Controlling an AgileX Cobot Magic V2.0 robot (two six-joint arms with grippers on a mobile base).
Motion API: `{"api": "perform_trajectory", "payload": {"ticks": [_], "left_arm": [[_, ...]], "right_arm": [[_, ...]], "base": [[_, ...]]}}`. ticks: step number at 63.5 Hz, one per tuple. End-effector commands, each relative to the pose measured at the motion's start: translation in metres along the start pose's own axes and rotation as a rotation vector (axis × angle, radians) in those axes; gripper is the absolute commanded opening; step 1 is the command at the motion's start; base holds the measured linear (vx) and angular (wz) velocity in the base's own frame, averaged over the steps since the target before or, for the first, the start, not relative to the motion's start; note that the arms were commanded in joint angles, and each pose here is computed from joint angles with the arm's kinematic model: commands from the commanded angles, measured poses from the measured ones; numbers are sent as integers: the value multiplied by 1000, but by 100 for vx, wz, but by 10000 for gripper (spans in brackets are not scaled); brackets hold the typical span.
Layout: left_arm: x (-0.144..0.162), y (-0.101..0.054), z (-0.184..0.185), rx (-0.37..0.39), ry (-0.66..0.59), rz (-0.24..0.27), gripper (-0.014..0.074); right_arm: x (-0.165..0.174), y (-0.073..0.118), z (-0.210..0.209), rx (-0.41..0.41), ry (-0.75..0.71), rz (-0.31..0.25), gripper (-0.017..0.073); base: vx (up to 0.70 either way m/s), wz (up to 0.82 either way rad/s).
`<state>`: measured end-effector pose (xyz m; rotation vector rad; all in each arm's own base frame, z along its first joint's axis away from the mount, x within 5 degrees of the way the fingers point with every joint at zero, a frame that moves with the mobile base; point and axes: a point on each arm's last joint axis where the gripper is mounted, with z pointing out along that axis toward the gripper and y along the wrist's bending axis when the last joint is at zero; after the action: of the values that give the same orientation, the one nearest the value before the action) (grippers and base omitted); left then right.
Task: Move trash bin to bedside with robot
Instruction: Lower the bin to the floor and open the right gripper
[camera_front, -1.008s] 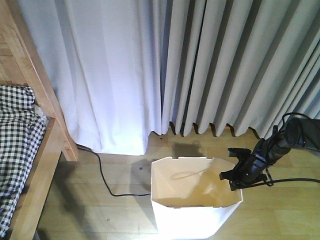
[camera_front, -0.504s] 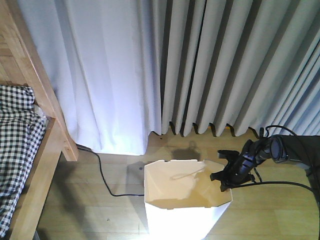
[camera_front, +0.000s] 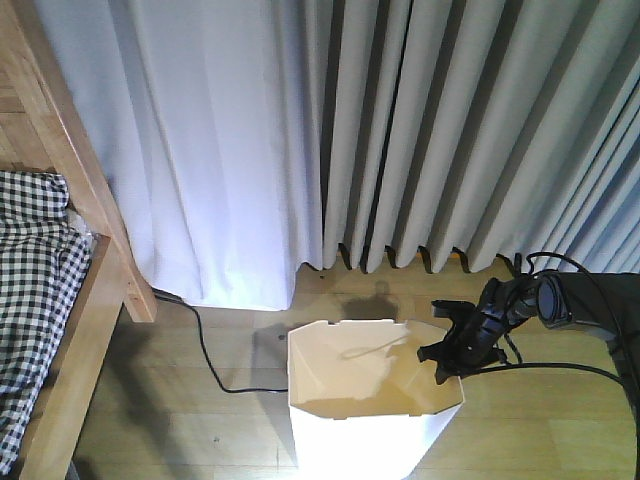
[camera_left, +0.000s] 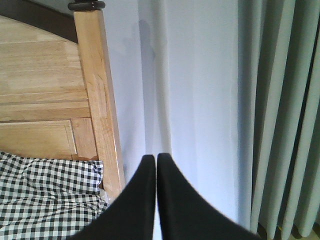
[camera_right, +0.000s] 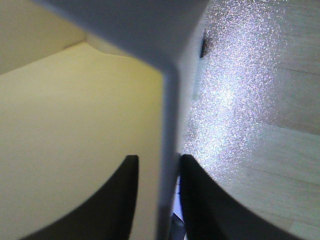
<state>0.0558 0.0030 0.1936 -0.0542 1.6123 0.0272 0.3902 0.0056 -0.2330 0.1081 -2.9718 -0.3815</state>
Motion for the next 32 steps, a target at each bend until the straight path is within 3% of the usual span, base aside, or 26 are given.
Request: {"api": "perform_trajectory", "payload": {"ticks": [1, 10, 20, 32], "left_arm": [[-14, 0, -2, 5, -98, -9, -6], [-14, 0, -2, 5, -98, -9, -6], [-14, 0, -2, 5, -98, -9, -6], [-14, 0, -2, 5, -98, -9, -6]], "right_arm": [[-9, 6, -18, 3, 10, -32, 351], [-8, 6, -18, 6, 16, -29, 452], [-4, 8, -19, -13, 64, -34, 459], [-23, 11, -47, 8, -22, -42, 459]], "base": [[0, 0], [0, 0], [0, 0], [0, 0]]}}
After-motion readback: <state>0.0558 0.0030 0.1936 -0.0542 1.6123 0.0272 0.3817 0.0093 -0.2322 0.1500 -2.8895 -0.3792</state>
